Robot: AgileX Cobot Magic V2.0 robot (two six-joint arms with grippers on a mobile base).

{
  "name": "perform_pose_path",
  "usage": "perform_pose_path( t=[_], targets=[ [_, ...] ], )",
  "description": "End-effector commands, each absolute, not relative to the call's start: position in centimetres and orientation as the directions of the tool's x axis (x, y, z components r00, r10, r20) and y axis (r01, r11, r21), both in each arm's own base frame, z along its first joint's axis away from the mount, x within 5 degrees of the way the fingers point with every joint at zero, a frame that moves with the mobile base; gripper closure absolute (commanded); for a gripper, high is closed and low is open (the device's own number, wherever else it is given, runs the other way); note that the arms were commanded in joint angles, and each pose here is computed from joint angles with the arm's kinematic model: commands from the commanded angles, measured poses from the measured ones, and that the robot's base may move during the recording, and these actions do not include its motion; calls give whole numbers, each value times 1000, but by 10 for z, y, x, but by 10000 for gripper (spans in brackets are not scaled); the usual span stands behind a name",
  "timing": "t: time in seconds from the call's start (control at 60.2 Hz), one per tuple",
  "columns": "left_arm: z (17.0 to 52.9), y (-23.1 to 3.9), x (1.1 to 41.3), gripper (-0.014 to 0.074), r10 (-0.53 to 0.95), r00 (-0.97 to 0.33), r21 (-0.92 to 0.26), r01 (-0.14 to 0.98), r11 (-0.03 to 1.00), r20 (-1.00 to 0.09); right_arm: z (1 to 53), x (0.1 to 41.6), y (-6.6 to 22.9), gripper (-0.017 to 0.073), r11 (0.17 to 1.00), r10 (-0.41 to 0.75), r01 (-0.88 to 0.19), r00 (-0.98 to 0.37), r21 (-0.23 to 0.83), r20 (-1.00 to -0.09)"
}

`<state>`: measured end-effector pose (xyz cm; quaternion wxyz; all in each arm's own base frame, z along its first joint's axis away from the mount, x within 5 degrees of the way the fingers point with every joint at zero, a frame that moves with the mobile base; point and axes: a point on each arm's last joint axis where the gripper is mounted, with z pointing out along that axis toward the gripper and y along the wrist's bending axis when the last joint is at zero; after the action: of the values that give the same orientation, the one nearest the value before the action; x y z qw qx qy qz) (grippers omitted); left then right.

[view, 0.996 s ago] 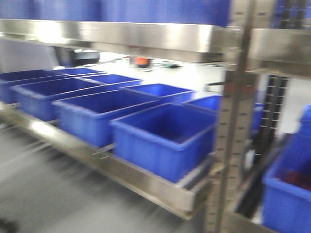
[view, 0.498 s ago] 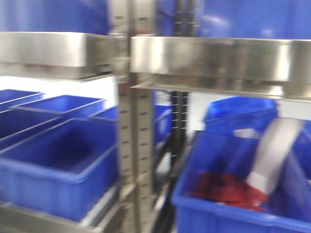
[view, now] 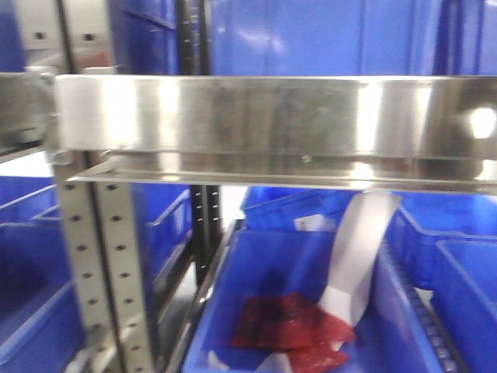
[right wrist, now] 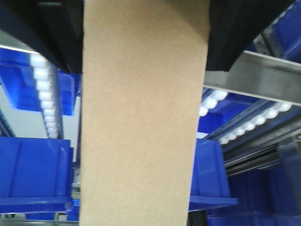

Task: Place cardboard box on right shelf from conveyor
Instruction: 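Drive the base up to the steel shelf rack with blue bins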

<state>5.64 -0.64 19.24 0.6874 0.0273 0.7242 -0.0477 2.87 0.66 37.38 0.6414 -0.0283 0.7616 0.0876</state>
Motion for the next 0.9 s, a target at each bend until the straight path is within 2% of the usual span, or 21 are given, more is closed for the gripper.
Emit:
perform_pose_path(
  t=[0.0,0.88],
  targets=[
    [198,-6,56,709,-41,37,-37,106,994,-998,390,30,6,356,983,77,-160,-62,86,-995],
    [198,-6,56,710,-41,35,-37,106,994,-999,390,30,6,356,983,77,-160,-62,86,-995]
  ],
)
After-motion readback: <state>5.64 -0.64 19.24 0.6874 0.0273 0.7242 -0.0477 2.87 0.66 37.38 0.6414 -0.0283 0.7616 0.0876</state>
